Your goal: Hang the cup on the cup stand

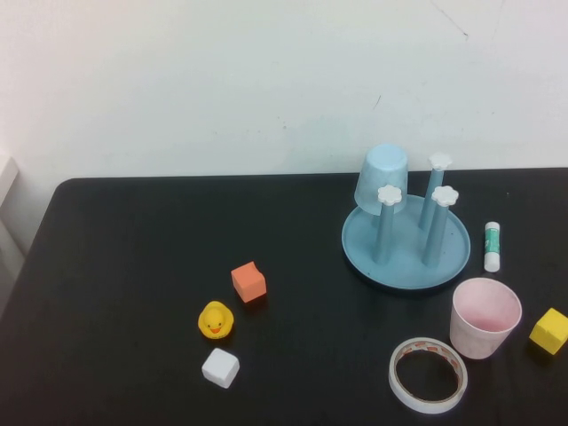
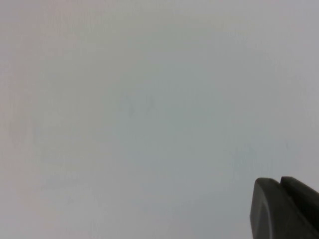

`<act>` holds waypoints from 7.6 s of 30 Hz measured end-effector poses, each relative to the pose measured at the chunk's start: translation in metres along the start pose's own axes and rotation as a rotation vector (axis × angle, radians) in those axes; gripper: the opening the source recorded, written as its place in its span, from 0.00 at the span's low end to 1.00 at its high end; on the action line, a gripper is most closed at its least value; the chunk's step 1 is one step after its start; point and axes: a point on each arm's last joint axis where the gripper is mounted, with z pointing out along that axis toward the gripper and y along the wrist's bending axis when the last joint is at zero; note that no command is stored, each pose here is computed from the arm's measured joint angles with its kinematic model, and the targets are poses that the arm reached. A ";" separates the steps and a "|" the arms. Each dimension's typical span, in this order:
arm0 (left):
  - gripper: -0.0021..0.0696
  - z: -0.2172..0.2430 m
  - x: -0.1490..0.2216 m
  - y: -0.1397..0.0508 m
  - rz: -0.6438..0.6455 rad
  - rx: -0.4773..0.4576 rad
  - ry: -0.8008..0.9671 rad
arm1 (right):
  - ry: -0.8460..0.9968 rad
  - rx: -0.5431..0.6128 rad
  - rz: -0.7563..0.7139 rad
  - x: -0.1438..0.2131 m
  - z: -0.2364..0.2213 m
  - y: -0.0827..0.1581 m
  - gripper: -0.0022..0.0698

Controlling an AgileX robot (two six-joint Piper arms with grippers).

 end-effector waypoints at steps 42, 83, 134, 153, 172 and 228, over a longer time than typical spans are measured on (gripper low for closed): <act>0.03 0.004 0.049 -0.005 -0.012 0.055 0.554 | 1.322 -0.664 -0.073 0.187 0.215 0.055 0.57; 0.75 0.014 0.017 -0.021 -1.669 0.032 0.320 | 1.044 -0.762 0.056 0.131 0.232 0.078 0.06; 0.88 0.015 0.014 -0.022 -1.938 0.049 0.314 | 0.292 -1.510 0.098 -0.012 0.156 0.379 0.15; 0.88 0.017 0.017 -0.009 -1.597 -0.046 0.199 | 0.276 -1.236 0.003 -0.042 0.177 0.348 0.48; 0.88 0.023 -0.016 -0.003 -0.883 0.019 0.100 | 0.443 -1.139 0.043 -0.026 0.093 0.204 0.43; 0.88 0.397 0.135 -0.285 -0.337 0.969 0.424 | 0.567 -0.149 -0.436 0.011 0.070 0.025 0.03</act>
